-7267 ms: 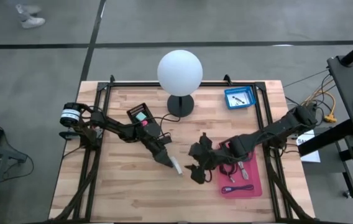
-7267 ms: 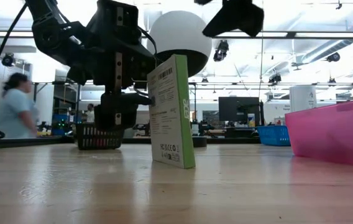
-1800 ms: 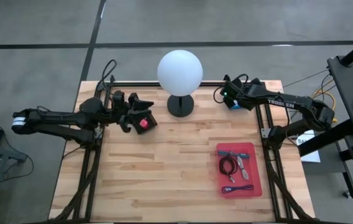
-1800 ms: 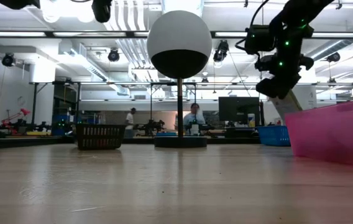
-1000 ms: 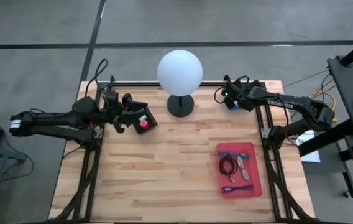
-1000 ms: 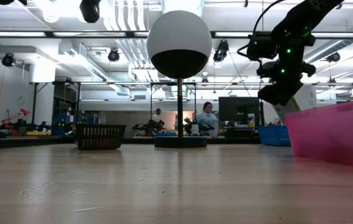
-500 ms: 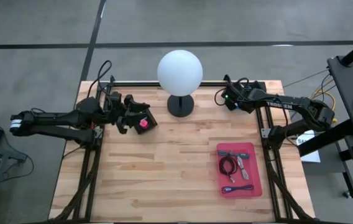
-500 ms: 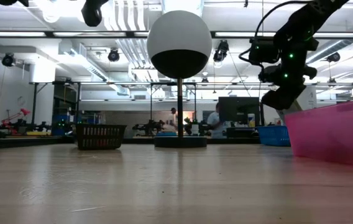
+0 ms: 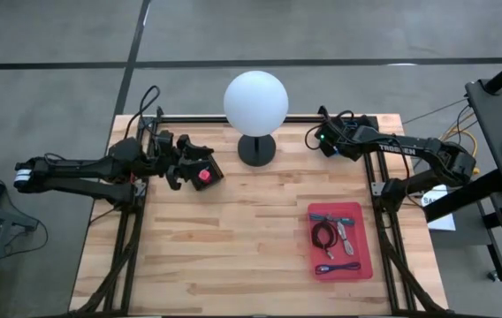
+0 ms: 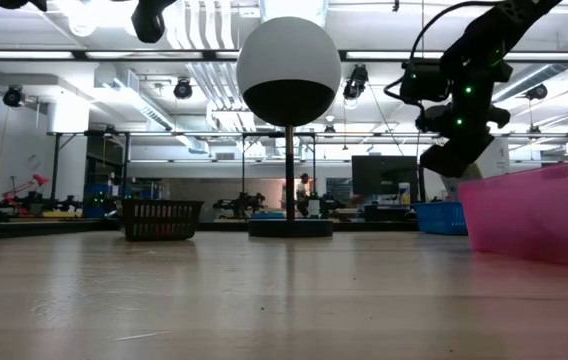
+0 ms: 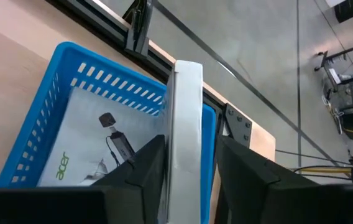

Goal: Pick and place items into bin
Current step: Put the white card reader box into the blue bin, then return to Home Position

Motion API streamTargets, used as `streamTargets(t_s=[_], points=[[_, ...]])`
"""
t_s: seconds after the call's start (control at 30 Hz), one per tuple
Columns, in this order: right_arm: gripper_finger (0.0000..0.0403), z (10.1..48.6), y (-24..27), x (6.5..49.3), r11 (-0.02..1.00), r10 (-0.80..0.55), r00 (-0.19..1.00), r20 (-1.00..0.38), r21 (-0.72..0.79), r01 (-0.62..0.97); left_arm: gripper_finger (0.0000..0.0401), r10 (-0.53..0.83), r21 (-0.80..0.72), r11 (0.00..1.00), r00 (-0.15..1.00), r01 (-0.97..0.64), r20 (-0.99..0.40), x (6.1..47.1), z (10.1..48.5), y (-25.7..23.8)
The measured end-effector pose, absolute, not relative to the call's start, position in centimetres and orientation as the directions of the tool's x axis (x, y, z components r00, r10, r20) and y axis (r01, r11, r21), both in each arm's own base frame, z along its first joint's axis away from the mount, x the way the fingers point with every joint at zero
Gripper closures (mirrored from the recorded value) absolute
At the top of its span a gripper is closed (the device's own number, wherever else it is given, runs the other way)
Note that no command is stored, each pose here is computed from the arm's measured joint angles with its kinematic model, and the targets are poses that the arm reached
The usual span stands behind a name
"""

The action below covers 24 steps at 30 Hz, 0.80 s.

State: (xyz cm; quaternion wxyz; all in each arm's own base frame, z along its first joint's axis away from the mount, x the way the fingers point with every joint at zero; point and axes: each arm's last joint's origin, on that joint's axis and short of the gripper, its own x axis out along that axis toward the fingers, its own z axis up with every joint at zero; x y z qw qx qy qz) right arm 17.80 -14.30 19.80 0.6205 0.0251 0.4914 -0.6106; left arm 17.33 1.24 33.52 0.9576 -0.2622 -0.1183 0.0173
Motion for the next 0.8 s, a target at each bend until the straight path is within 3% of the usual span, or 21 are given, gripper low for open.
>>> streamTargets(t_s=[0.33,0.63,0.8], points=[[0.0260,20.1,-14.7,18.4,0.195,-0.758,-0.176,-0.628,-0.476,0.858,0.0163,0.095,-0.509,0.860,0.971,0.031,0.221,17.3,33.6,1.2],[0.0243,20.0,-14.8,18.8,0.246,-0.741,-0.111,-0.662,-0.422,0.873,0.0163,0.095,-0.509,0.860,0.971,0.031,0.220,17.3,33.5,1.2],[0.0234,20.2,-14.9,19.6,0.288,-0.711,0.023,-0.703,-0.261,0.921,0.0163,0.095,-0.509,0.860,0.971,0.031,0.220,17.3,33.5,1.2]])
